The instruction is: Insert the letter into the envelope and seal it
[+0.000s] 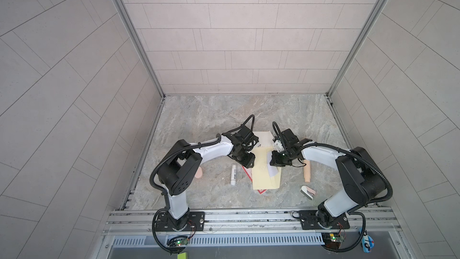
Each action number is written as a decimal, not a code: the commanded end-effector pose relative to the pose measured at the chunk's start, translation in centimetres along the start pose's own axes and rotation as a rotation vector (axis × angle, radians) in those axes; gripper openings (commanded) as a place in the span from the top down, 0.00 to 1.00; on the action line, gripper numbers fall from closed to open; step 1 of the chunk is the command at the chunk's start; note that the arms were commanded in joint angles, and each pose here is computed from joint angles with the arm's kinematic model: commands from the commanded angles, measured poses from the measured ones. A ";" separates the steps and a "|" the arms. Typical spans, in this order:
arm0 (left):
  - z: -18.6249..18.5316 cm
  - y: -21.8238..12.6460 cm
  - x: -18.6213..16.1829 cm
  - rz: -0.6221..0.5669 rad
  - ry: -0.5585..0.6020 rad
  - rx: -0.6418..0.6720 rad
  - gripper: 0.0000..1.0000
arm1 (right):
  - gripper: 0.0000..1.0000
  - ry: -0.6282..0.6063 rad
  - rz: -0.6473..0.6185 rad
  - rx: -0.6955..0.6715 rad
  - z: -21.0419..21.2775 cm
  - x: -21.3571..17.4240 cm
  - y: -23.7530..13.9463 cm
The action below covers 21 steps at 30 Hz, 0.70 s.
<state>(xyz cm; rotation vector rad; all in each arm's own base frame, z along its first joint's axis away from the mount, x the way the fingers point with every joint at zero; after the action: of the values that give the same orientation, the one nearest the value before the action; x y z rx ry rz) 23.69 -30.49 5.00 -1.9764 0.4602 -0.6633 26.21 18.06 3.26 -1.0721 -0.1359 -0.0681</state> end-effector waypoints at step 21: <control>0.5 2.6 -0.8 0.029 -0.037 -0.008 0.77 | 0.24 -0.027 0.050 -0.226 -0.4 0.2 -2.3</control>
<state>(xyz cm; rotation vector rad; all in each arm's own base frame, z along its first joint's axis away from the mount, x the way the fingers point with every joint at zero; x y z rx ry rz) 23.66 -30.94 3.15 -1.9899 0.4557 -0.6162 26.77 17.92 4.96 -1.2235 -0.1520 -0.0390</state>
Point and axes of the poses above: each gripper's point midway between its finger pads, its own y axis out along the fingers, its own z axis along the line the jaws close on, x = y × z, the point moved 1 cm from there along -y, back along the fingers
